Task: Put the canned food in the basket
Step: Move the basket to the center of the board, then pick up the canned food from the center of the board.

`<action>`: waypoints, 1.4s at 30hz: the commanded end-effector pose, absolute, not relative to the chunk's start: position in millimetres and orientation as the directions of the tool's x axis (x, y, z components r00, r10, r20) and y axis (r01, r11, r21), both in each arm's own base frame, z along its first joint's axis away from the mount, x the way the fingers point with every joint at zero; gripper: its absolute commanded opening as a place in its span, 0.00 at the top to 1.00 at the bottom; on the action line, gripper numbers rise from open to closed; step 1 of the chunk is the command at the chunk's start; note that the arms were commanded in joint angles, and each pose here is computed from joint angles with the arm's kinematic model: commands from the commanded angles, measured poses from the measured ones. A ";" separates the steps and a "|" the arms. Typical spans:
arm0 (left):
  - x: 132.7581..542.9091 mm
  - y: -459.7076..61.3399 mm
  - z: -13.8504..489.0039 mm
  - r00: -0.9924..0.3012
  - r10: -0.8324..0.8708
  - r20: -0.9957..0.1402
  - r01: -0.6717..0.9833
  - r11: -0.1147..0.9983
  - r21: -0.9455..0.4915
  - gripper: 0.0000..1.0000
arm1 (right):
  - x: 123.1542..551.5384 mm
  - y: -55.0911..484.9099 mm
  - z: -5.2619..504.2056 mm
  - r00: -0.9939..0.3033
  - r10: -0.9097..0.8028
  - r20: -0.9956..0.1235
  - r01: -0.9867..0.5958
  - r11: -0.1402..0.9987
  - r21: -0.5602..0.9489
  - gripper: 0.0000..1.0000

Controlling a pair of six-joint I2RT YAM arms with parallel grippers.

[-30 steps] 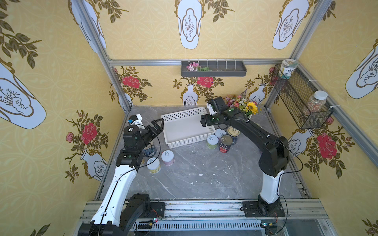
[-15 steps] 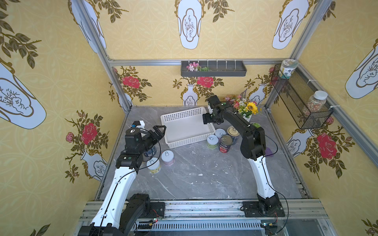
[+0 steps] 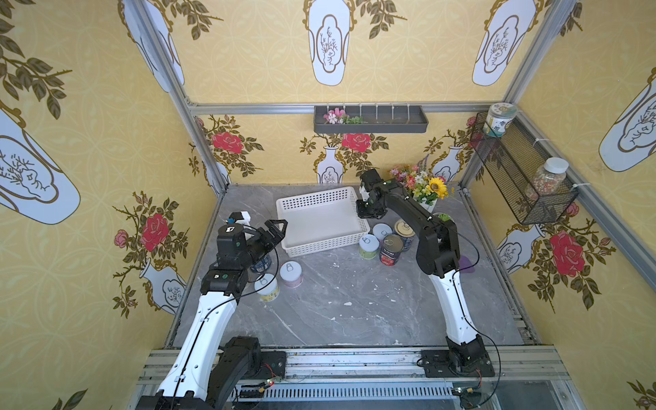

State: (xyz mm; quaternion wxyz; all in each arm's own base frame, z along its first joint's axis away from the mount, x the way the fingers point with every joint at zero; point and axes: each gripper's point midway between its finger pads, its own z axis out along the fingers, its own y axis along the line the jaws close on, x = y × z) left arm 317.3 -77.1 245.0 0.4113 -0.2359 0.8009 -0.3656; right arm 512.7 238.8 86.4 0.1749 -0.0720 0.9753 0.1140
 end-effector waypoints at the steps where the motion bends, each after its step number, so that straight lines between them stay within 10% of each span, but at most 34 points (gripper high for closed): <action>1: 317.2 -73.6 245.0 -0.533 -0.686 -0.495 -0.084 0.626 -0.776 0.00 | 507.1 236.2 79.8 -0.938 -0.097 -0.332 -0.164 0.969 0.182 0.82; 14: 319.7 -69.9 246.3 -0.518 -0.693 -0.502 -0.096 0.630 -0.771 0.00 | 453.6 223.1 72.3 -0.950 -0.203 -0.238 -0.206 0.979 -0.014 0.98; 33: 316.6 -68.1 243.2 -0.514 -0.692 -0.507 -0.102 0.636 -0.765 0.00 | 331.9 228.0 58.1 -0.946 -0.295 -0.132 -0.292 0.956 -0.038 0.88; 42: 316.9 -69.5 241.1 -0.523 -0.688 -0.503 -0.101 0.637 -0.764 0.00 | 337.2 235.2 105.6 -0.916 -0.289 -0.277 -0.301 0.954 0.001 0.26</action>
